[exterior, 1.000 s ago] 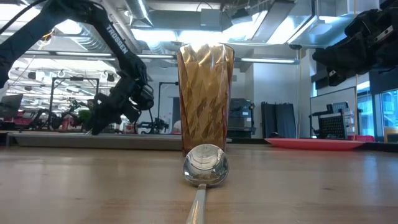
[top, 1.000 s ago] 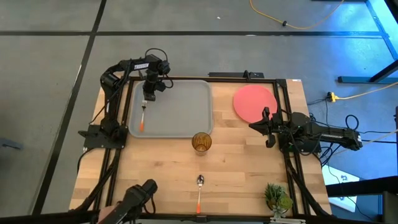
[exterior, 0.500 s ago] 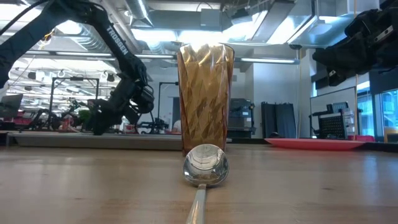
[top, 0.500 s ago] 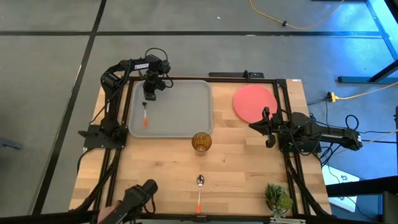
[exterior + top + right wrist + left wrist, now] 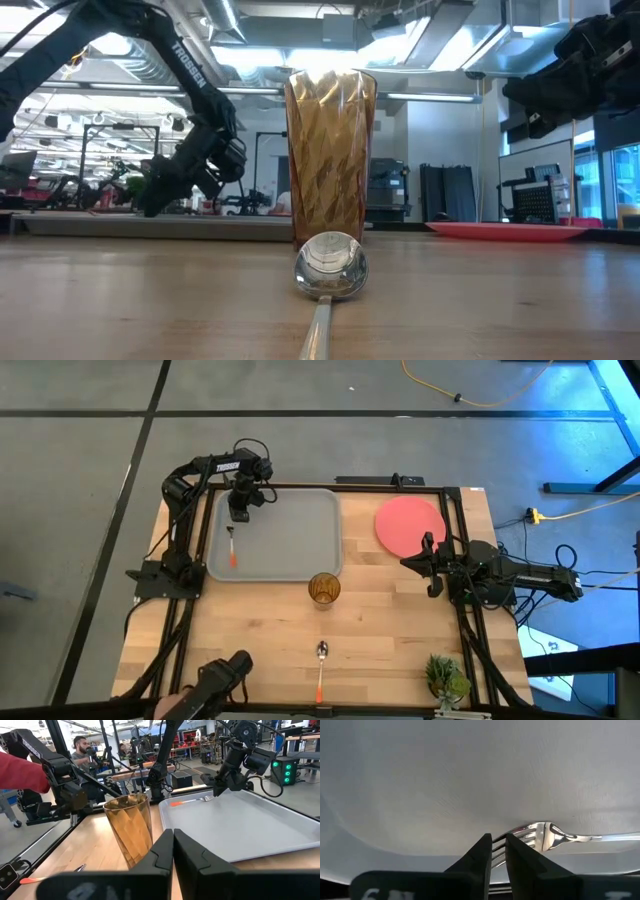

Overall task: Pick and place plate/cup/fork/spoon on tray
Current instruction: Put the orange fork on the gray serving tray

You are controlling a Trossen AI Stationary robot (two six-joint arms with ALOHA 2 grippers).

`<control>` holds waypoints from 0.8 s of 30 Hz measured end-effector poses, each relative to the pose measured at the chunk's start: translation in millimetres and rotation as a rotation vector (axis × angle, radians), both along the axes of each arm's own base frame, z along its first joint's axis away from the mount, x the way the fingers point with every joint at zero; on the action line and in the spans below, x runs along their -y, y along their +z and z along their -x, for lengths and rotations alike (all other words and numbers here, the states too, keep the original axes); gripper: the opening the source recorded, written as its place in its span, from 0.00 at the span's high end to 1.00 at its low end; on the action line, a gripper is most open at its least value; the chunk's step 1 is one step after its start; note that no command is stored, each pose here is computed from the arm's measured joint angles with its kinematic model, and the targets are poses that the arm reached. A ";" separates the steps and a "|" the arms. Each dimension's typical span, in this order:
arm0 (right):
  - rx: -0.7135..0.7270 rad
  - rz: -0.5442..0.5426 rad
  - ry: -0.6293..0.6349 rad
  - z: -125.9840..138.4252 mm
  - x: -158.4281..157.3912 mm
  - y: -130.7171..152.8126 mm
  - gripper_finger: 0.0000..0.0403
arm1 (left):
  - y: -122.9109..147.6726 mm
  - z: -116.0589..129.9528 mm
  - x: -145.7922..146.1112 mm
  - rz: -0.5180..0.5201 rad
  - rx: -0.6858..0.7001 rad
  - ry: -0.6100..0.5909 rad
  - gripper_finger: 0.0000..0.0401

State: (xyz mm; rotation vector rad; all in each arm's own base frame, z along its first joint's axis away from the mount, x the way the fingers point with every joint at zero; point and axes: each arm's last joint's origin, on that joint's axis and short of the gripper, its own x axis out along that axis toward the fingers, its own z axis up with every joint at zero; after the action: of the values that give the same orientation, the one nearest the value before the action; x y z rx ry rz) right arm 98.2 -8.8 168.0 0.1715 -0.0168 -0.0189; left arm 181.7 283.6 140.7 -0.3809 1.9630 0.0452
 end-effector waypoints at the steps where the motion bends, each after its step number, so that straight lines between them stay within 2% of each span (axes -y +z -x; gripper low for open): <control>1: 0.000 0.000 0.000 0.0 0.0 0.1 0.96 | 2.2 -0.7 0.8 -0.005 0.005 -0.003 0.89; 7: 0.000 0.001 0.000 0.0 0.0 0.0 0.96 | 15.3 -1.1 3.4 -0.021 0.034 -0.051 0.89; 24: 0.001 0.001 0.000 0.0 0.0 0.1 0.96 | 15.3 -0.4 4.2 -0.014 0.032 -0.022 0.89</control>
State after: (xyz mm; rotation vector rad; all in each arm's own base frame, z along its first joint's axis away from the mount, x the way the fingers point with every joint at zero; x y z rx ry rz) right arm 98.2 -8.8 168.1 0.1701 -0.0174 -0.0187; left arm 182.2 279.5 156.1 -0.3490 1.9339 0.0381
